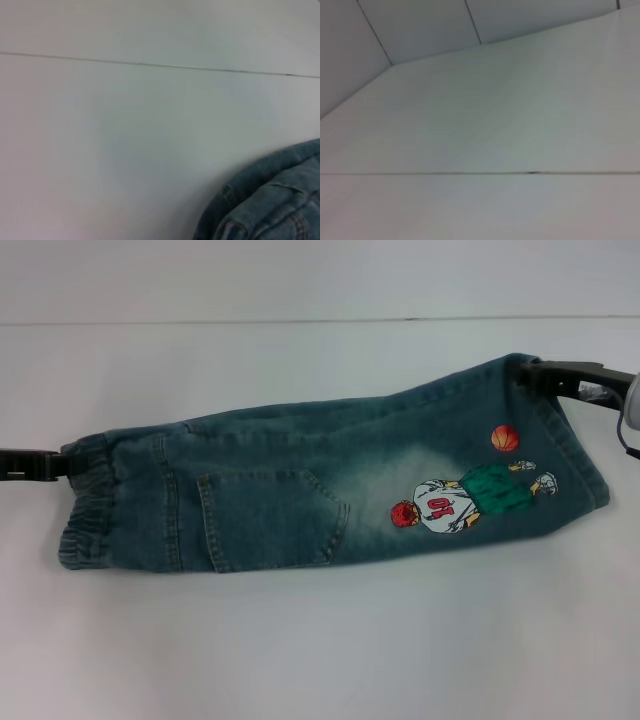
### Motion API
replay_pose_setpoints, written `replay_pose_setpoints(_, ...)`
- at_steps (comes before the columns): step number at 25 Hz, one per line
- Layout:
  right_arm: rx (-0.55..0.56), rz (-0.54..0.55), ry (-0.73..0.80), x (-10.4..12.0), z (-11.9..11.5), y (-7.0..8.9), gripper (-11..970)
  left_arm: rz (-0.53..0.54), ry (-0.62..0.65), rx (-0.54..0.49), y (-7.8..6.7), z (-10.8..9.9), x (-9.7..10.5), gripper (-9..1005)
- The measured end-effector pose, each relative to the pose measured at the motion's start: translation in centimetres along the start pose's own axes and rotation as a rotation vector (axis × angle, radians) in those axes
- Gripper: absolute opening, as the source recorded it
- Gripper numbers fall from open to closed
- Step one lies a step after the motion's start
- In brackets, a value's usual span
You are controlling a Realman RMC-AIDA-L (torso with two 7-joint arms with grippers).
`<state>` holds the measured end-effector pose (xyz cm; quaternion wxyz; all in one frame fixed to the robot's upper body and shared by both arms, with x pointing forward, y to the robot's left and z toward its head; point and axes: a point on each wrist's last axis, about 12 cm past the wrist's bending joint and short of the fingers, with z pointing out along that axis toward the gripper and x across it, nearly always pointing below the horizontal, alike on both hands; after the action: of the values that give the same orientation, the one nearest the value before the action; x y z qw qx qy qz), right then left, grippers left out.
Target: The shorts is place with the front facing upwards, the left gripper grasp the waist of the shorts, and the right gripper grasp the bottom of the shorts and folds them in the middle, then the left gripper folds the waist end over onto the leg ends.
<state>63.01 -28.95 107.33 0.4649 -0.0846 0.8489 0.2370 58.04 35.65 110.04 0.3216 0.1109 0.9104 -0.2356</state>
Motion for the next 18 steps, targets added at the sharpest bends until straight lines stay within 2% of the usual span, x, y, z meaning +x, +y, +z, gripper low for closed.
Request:
replay_pose_setpoints(6,0.01,-0.017,0.0,0.45,0.66,0.75,147,0.002,-0.033,-0.004,-0.61,0.67,-0.3,153)
replay_pose_setpoints(12,0.016,0.008,-0.031,0.3,0.61,0.68,342,-0.003,-0.056,-0.03,-0.47,0.97,-0.03,247)
replay_pose_setpoints(18,0.018,0.019,-0.047,0.35,0.41,0.47,532,-0.041,-0.08,-0.053,0.39,0.13,0.29,524)
